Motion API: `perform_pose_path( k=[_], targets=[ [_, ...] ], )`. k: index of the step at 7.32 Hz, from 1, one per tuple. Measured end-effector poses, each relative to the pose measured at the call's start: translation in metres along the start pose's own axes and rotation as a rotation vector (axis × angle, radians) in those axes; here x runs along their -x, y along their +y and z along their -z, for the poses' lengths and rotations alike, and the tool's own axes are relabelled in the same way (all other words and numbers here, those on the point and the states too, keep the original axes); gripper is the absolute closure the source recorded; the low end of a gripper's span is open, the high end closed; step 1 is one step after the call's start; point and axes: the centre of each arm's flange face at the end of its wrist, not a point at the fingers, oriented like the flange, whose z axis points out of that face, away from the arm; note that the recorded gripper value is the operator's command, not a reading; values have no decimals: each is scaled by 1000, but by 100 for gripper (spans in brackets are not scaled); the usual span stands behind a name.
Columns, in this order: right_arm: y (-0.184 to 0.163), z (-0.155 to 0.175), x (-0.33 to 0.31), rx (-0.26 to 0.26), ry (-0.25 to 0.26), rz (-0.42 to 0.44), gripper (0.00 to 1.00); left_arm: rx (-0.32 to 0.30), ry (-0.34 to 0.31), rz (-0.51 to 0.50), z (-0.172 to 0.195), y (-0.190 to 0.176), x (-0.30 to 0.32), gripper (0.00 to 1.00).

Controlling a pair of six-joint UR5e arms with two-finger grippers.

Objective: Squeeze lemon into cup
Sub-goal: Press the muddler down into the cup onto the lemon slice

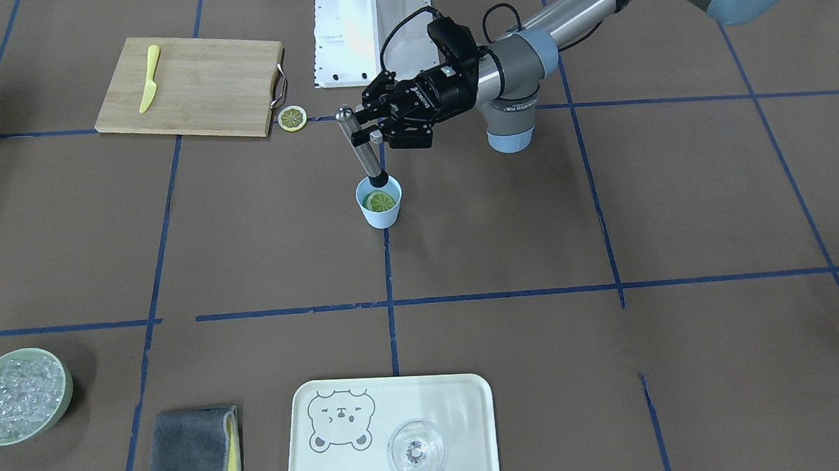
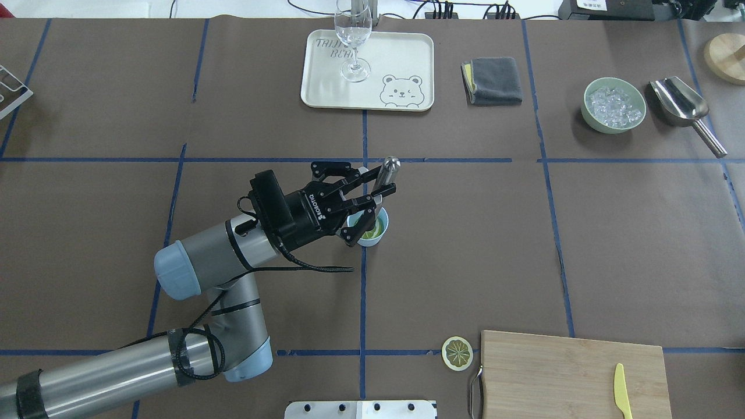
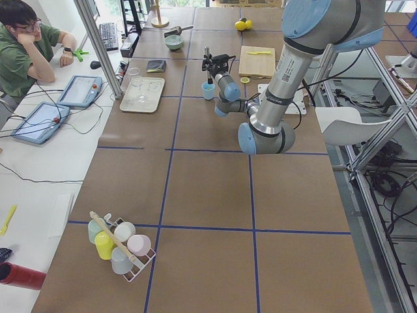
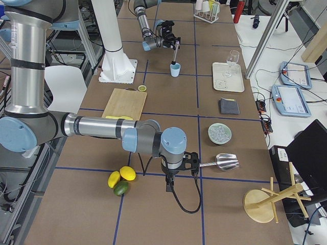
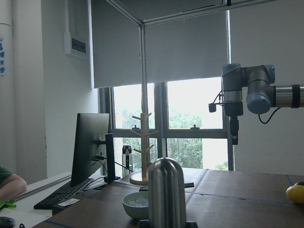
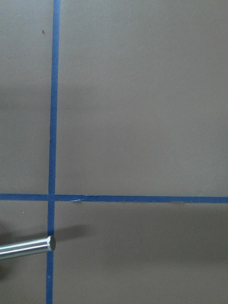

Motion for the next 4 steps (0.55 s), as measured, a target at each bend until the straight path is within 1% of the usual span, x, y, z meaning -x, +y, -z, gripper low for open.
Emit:
perform_pose_path(
  k=[2, 4],
  targets=[
    [0, 1, -1, -3, 0, -2, 0, -2, -31, -1, -2, 2, 3, 100],
    [0, 2, -1, -3, 0, -2, 0, 37, -57, -9, 1, 21, 7, 100]
  ],
)
